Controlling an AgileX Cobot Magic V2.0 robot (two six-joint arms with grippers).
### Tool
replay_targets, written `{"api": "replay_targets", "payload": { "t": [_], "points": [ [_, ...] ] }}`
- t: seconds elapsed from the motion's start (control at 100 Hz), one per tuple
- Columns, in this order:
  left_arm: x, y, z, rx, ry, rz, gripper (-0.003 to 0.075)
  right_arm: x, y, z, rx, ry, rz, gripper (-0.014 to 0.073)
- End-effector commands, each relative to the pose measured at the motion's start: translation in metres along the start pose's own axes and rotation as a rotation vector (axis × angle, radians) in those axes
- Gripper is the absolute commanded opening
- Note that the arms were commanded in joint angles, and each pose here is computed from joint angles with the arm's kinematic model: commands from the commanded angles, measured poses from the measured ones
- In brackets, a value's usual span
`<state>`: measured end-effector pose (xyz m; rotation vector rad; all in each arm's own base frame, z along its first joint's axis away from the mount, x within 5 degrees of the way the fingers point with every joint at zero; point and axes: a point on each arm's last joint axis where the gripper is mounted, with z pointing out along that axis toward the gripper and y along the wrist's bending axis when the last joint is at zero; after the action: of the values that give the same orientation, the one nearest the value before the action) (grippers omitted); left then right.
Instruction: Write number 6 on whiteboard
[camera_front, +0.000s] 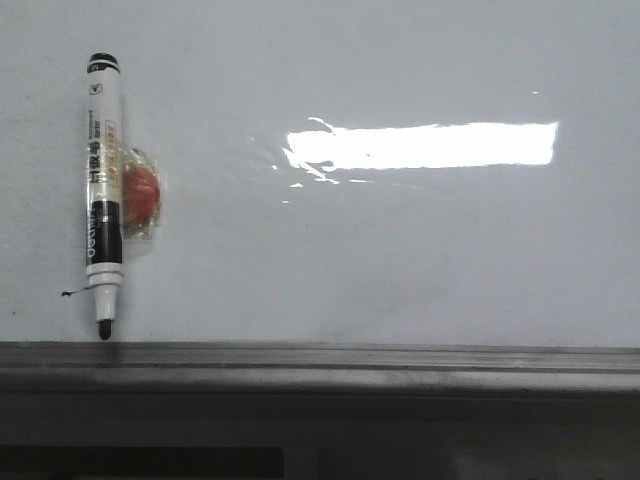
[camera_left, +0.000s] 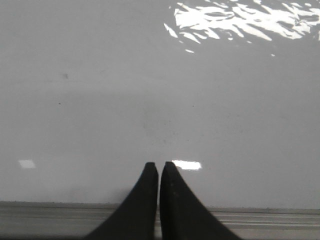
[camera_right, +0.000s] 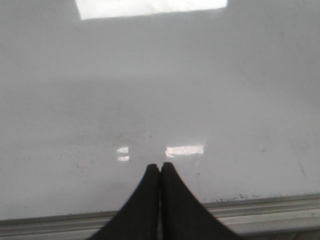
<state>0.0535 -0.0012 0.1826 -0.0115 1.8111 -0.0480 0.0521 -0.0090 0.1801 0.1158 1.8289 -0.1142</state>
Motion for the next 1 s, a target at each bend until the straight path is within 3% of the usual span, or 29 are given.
{"api": "replay_targets", "payload": {
  "t": [0.0, 0.99],
  "points": [
    [0.0087, 0.0003, 0.0026, 0.0, -0.038, -0.017, -0.0019, 0.0072, -0.0003, 0.0024, 0.007, -0.02, -0.023, -0.0053],
    [0.0087, 0.0011, 0.0026, -0.009, -0.038, 0.01, -0.0019, 0.0071, 0.0027, 0.0024, -0.047, -0.022, -0.037, -0.0053]
  ]
}}
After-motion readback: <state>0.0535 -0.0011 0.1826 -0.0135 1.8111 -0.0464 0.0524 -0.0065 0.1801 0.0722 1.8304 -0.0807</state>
